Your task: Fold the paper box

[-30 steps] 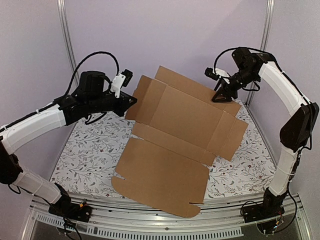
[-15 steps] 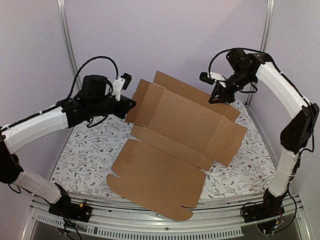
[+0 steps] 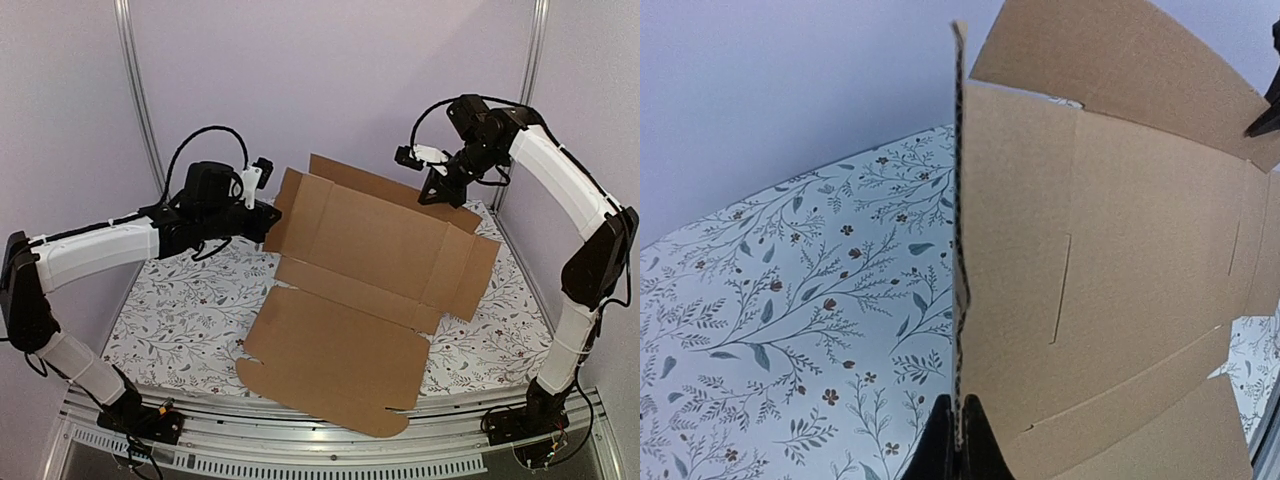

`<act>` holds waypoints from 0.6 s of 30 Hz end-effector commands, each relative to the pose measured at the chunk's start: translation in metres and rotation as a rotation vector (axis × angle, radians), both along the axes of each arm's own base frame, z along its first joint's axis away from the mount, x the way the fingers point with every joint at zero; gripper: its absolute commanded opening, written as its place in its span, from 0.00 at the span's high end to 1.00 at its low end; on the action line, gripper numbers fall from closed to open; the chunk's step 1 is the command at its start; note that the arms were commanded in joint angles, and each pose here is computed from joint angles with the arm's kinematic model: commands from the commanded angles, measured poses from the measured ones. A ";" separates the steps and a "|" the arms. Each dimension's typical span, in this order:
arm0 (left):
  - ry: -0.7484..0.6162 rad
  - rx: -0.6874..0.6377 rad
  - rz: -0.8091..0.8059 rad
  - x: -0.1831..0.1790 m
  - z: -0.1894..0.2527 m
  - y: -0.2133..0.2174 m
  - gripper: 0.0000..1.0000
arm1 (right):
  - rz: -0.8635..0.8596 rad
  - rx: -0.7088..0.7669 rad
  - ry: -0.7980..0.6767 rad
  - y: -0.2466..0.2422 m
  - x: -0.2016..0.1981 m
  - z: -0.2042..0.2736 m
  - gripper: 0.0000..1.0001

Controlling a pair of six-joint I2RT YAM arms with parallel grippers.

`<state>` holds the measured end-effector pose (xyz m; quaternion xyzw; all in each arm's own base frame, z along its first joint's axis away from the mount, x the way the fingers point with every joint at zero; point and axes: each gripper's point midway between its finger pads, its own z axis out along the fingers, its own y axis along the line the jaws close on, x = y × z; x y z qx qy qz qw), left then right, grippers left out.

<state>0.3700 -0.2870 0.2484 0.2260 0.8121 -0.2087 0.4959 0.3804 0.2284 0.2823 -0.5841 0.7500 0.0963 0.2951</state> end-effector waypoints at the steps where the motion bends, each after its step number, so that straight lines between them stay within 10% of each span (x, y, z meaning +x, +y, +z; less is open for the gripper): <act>1: 0.068 -0.028 -0.022 0.016 -0.026 -0.011 0.92 | 0.032 0.025 0.028 0.011 -0.006 -0.003 1.00; 11: 0.139 -0.053 -0.150 -0.011 0.024 0.019 0.29 | 0.091 -0.072 0.075 -0.005 -0.025 -0.016 1.00; 18: 0.066 -0.166 -0.070 0.000 0.001 0.061 0.24 | 0.205 -0.112 0.018 -0.010 -0.036 -0.018 1.00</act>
